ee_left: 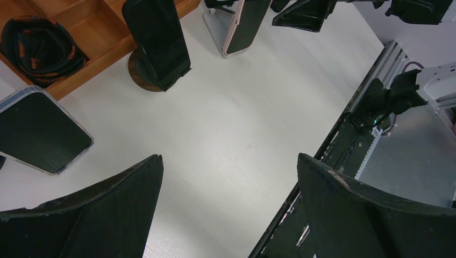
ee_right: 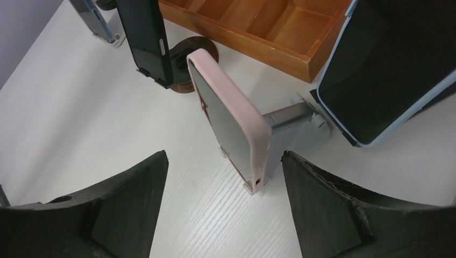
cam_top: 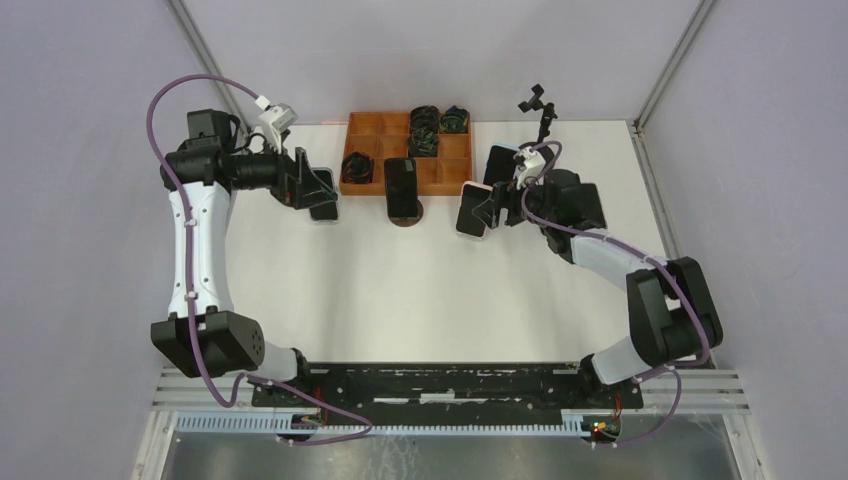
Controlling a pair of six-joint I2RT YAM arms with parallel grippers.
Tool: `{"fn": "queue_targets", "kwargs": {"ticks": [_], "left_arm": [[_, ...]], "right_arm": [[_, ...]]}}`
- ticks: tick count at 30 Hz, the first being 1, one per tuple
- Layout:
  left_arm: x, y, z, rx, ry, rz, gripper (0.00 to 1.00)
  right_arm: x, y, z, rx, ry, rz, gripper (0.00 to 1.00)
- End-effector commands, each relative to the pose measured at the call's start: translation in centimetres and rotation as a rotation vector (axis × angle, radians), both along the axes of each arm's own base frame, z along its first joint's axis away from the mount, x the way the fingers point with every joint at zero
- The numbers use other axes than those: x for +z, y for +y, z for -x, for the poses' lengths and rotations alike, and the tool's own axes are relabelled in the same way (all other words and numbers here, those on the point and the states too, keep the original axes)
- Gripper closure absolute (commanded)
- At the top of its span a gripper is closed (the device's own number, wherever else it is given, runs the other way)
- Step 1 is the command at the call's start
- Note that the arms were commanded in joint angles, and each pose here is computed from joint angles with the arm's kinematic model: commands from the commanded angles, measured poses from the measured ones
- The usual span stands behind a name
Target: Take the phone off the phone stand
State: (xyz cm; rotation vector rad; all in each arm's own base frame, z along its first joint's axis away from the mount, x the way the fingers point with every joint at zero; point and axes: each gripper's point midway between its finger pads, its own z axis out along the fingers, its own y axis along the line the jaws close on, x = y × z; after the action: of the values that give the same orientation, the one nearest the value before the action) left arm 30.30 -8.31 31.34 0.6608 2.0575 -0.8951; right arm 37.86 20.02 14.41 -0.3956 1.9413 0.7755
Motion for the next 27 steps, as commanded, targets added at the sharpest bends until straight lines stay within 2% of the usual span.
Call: {"fn": "queue_targets", "kwargs": {"ticks": [1, 4, 6, 8, 12, 14, 17, 21, 22, 23, 24, 25, 27], "left_arm": [[1.9, 0.1, 0.3, -0.008, -0.072, -0.008, 0.00], [1.9, 0.1, 0.2, -0.010, -0.076, -0.008, 0.00], [1.8, 0.0, 0.1, -0.010, -0.069, -0.004, 0.00], [1.7, 0.0, 0.0, -0.013, -0.062, 0.002, 0.00], [1.8, 0.0, -0.2, -0.012, -0.059, 0.011, 0.00], [1.8, -0.1, -0.2, -0.012, -0.060, 0.014, 0.00], [1.7, -0.1, -0.3, -0.012, -0.056, 0.017, 0.00], [1.6, -0.1, -0.3, -0.011, -0.052, 0.017, 0.00], [1.6, -0.1, -0.3, -0.012, -0.051, 0.018, 0.00], [1.5, -0.1, -0.3, -0.011, -0.049, 0.017, 0.00], [1.5, -0.1, -0.3, -0.011, -0.050, 0.016, 0.00], [1.6, -0.1, -0.3, -0.011, -0.052, 0.016, 0.00], [1.5, 0.0, -0.3, -0.011, -0.052, 0.015, 0.00]], "right_arm": [[1.5, 1.1, -2.4, 0.009, -0.075, -0.022, 0.17], [1.3, 1.7, -2.5, 0.023, -0.081, -0.036, 0.24], [1.3, 2.2, -2.6, 0.037, -0.087, -0.043, 0.32], [1.2, 2.9, -2.7, 0.053, -0.085, -0.045, 0.46], [1.4, 3.7, -2.5, 0.077, -0.090, -0.057, 0.81], [1.5, 3.9, -2.4, 0.082, -0.093, -0.059, 0.89], [1.7, 4.1, -2.4, 0.093, -0.094, -0.063, 0.94], [2.3, 4.3, -2.4, 0.100, -0.104, -0.080, 0.95], [2.4, 4.4, -2.3, 0.102, -0.106, -0.083, 0.93], [2.4, 4.3, -2.4, 0.099, -0.101, -0.081, 0.86], [2.3, 4.3, -2.5, 0.096, -0.091, -0.077, 0.68], [2.2, 4.3, -2.5, 0.095, -0.086, -0.075, 0.54], [1.9, 4.4, -2.5, 0.093, -0.085, -0.072, 0.51]]}}
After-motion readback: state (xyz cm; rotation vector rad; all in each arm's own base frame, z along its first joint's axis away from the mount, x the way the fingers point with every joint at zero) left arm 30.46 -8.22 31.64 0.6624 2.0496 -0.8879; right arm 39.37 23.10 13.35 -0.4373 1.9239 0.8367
